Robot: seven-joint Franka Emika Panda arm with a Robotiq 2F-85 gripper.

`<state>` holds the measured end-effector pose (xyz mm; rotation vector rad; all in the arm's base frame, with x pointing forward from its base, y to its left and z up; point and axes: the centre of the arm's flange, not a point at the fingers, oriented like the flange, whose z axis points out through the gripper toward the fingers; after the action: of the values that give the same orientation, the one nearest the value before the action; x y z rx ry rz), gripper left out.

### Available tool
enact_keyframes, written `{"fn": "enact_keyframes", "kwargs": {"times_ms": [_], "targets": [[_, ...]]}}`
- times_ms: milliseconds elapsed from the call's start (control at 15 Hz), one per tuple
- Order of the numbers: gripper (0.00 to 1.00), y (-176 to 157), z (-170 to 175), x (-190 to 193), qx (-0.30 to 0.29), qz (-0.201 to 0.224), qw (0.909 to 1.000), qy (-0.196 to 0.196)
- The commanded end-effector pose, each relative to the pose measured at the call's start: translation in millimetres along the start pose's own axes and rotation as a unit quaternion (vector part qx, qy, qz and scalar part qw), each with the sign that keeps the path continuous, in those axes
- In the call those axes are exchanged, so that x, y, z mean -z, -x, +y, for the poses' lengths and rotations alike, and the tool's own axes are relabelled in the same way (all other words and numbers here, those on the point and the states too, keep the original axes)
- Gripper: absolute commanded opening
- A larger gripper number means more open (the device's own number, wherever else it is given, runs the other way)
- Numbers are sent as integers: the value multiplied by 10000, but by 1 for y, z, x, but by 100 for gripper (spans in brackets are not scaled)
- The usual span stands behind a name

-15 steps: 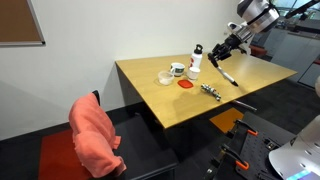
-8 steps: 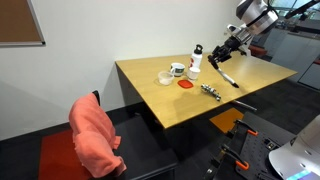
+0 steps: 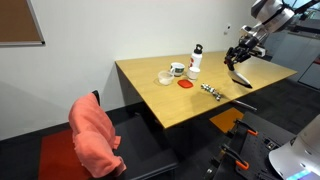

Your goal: Use the brush to sweep the candy to the left side of the table

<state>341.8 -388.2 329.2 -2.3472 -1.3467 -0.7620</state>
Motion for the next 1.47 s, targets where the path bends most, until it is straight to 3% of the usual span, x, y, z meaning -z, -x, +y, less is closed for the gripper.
{"fn": "enact_keyframes", "kwargs": {"times_ms": [0, 200, 400, 467, 733, 800, 1400], "targets": [[16, 23, 10, 22, 356, -86, 9993, 54], [16, 43, 18, 19, 471, -247, 9985, 161], [16, 63, 36, 8, 360, -146, 9992, 76], [41, 51, 14, 9, 289, -159, 9994, 60], [41, 65, 26, -3, 224, -174, 9996, -24], [16, 65, 27, -3, 227, -180, 9996, -22], [16, 82, 68, -23, 598, -223, 9975, 306]]}}
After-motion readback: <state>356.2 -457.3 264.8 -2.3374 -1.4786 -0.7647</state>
